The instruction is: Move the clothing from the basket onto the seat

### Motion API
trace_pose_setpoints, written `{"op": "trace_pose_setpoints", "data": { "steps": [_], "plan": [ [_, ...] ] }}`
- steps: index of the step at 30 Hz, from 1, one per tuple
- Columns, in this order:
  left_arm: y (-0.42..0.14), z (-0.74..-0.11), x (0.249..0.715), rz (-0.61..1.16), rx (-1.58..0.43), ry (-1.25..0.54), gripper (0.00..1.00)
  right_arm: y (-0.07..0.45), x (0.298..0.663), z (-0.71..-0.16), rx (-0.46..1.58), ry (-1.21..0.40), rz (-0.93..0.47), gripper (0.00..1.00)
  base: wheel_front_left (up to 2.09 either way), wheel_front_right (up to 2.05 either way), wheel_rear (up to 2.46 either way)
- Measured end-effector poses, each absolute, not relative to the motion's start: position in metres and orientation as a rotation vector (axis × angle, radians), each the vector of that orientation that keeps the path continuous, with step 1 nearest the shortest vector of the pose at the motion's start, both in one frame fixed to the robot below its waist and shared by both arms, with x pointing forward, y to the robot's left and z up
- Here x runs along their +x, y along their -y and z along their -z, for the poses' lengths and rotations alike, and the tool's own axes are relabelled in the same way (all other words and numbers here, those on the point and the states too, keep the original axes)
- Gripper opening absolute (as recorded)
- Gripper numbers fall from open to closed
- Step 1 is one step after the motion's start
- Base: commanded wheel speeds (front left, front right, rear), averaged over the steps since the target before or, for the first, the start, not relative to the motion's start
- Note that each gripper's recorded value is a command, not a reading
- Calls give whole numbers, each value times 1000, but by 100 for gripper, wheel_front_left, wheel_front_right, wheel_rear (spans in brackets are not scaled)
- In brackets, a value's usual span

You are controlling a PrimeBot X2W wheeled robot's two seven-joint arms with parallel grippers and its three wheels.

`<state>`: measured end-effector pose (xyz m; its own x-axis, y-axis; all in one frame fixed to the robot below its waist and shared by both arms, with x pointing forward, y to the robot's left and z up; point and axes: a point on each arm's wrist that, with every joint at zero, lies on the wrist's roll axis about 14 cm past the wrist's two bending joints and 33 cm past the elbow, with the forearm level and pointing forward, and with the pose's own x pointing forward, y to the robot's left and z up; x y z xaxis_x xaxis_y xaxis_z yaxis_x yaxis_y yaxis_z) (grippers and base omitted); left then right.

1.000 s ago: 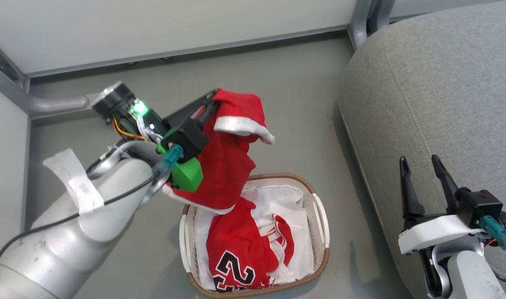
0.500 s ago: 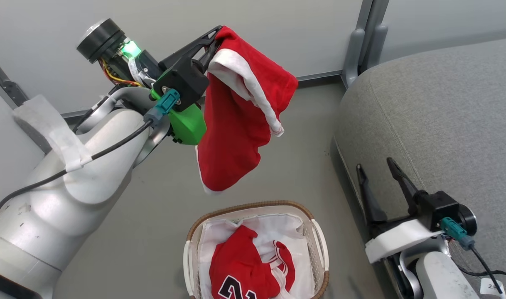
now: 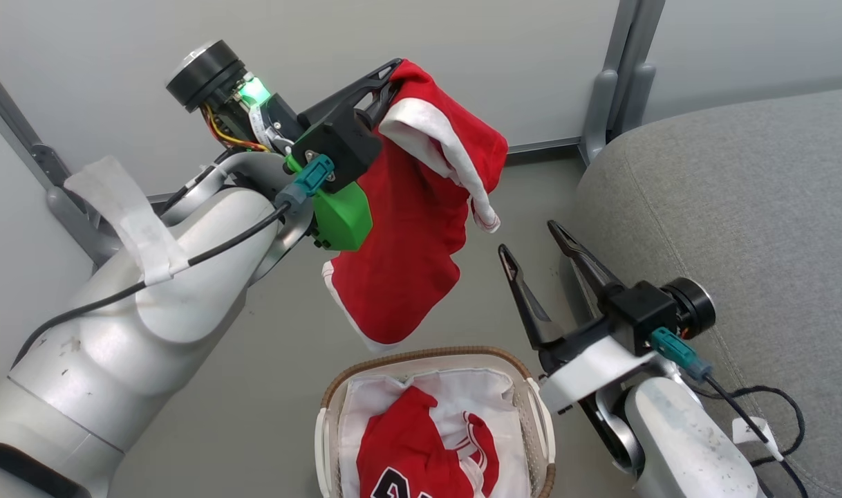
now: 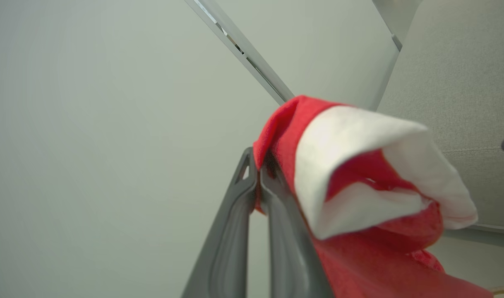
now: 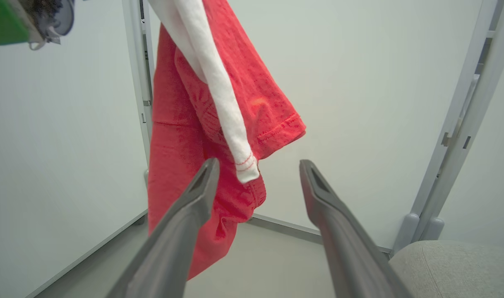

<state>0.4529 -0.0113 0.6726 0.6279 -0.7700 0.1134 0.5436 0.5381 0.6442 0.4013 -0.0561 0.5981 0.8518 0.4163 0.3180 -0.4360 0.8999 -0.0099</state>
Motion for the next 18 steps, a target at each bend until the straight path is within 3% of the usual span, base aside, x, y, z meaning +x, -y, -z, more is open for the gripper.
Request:
{"op": "trace_pose_setpoints", "data": {
  "steps": [16,17,18],
  "plan": [
    [18,-665,435,840,595,395,0,7,426,-597,-127,297,-595,100,0,0,0],
    [18,-665,433,842,593,395,0,5,427,-595,-127,288,-601,77,0,0,0],
    [18,-665,432,845,591,395,0,4,428,-594,-131,280,-605,36,0,0,0]
  ]
}}
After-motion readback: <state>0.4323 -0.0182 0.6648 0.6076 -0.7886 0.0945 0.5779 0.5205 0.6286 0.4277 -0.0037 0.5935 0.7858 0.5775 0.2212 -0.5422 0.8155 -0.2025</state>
